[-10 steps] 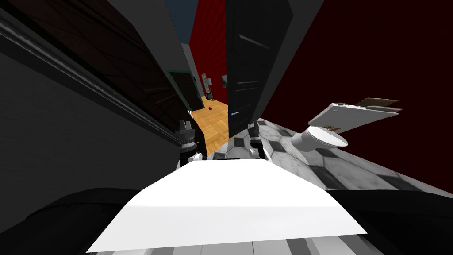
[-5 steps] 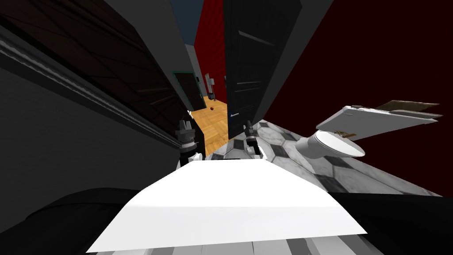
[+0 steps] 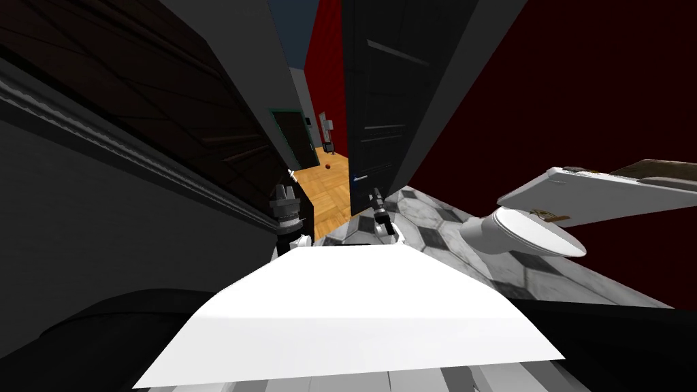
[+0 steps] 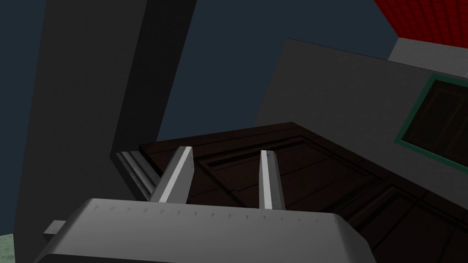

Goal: Push the door open

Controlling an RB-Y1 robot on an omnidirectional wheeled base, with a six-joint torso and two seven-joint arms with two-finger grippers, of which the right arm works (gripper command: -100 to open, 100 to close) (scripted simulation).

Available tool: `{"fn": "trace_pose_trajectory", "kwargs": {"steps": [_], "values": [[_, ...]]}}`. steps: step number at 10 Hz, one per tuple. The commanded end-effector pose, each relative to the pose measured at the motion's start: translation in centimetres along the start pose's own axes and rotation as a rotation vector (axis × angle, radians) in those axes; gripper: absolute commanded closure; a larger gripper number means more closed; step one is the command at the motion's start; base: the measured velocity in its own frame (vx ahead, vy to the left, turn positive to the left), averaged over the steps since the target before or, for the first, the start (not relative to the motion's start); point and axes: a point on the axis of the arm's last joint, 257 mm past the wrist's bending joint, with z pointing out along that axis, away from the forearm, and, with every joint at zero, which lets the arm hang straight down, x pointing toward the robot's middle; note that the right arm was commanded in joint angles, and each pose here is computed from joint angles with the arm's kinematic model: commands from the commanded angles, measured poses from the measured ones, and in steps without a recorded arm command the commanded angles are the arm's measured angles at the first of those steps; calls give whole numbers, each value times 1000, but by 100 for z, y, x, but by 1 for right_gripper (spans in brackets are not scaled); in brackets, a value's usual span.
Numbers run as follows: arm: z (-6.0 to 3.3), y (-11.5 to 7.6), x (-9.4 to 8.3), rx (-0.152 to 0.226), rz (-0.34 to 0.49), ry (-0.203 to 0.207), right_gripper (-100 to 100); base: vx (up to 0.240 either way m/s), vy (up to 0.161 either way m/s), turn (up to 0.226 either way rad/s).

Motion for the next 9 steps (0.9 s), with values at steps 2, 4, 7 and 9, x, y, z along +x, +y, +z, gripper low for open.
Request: {"fn": "trace_pose_trajectory", "kwargs": {"steps": [2, 4, 7, 9], "values": [[73, -214, 114, 46, 6, 26, -100, 68, -109, 83], [115, -371, 209, 79, 9, 46, -100, 77, -138, 87], [166, -591, 350, 128, 11, 75, -100, 66, -120, 79], [193, -731, 441, 159, 11, 94, -100, 57, -123, 82]]}}
